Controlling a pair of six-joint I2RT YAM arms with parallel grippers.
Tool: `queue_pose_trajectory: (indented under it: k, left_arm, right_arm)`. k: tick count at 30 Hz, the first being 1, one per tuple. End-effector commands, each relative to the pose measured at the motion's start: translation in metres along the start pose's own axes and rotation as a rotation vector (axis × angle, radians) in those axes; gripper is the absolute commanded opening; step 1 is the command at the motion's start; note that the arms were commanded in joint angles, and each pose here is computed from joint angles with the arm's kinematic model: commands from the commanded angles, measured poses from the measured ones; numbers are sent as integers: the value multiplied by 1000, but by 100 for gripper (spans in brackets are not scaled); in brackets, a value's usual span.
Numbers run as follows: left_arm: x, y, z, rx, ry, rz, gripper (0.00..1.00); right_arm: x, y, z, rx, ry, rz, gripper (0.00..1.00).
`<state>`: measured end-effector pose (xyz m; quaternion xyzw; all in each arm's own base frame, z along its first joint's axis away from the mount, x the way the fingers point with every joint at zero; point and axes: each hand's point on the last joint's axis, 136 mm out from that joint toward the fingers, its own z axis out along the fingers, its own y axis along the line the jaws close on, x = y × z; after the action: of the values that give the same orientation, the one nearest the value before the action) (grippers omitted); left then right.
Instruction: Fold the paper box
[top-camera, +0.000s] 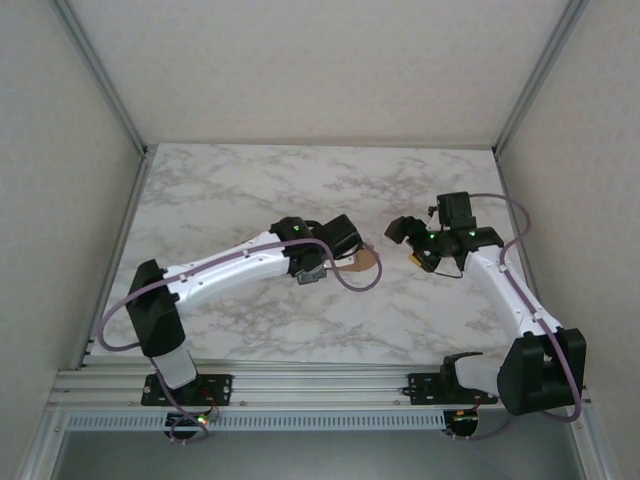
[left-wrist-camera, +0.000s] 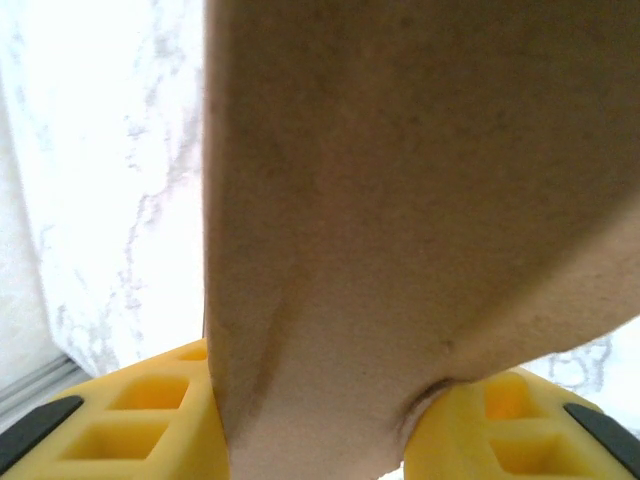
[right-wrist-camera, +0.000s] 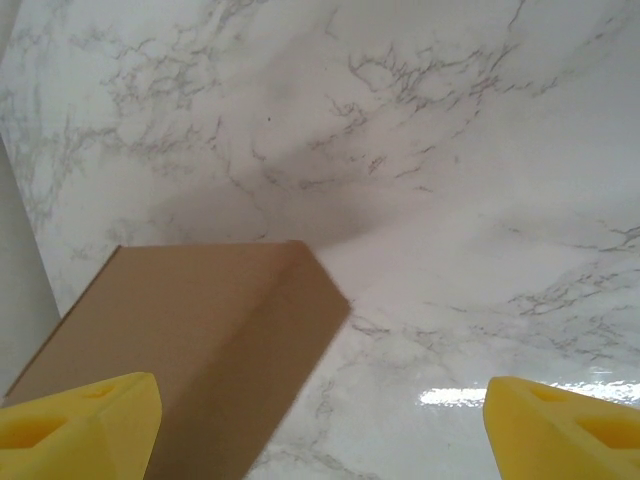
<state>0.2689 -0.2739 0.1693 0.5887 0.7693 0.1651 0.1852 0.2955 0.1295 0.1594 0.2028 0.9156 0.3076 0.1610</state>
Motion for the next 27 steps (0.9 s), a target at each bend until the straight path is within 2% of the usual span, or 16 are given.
queue_pose_trajectory:
  k: [1, 8, 11, 13, 14, 16, 19, 22, 27]
  left_arm:
    - [-2, -18, 0, 94, 34, 11, 27]
    - [-2, -16, 5, 45, 64, 43, 25]
    - [-6, -11, -1, 17, 50, 44, 24]
    - [-9, -13, -4, 11, 41, 56, 24]
    - [-9, -13, -4, 9, 42, 60, 24]
    - [-9, -15, -3, -2, 53, 74, 25]
    - [-7, -14, 0, -21, 63, 89, 25]
    - [-6, -10, 1, -50, 70, 98, 26]
    - [-13, 4, 4, -127, 77, 105, 29]
  right_arm:
    - [7, -6, 12, -11, 48, -2, 85]
    - [8, -14, 36, -10, 98, 27, 76]
    - [-9, -12, 39, 9, 39, 27, 72]
    - [-26, -4, 45, 5, 6, 19, 66]
    - [-33, 1, 50, 0, 12, 14, 59]
    - [-41, 21, 68, -66, 75, -12, 30]
    - [-33, 57, 95, -195, 209, -102, 7]
    - [-5, 86, 113, -281, 360, -212, 3]
    - [43, 97, 140, -309, 558, -275, 3]
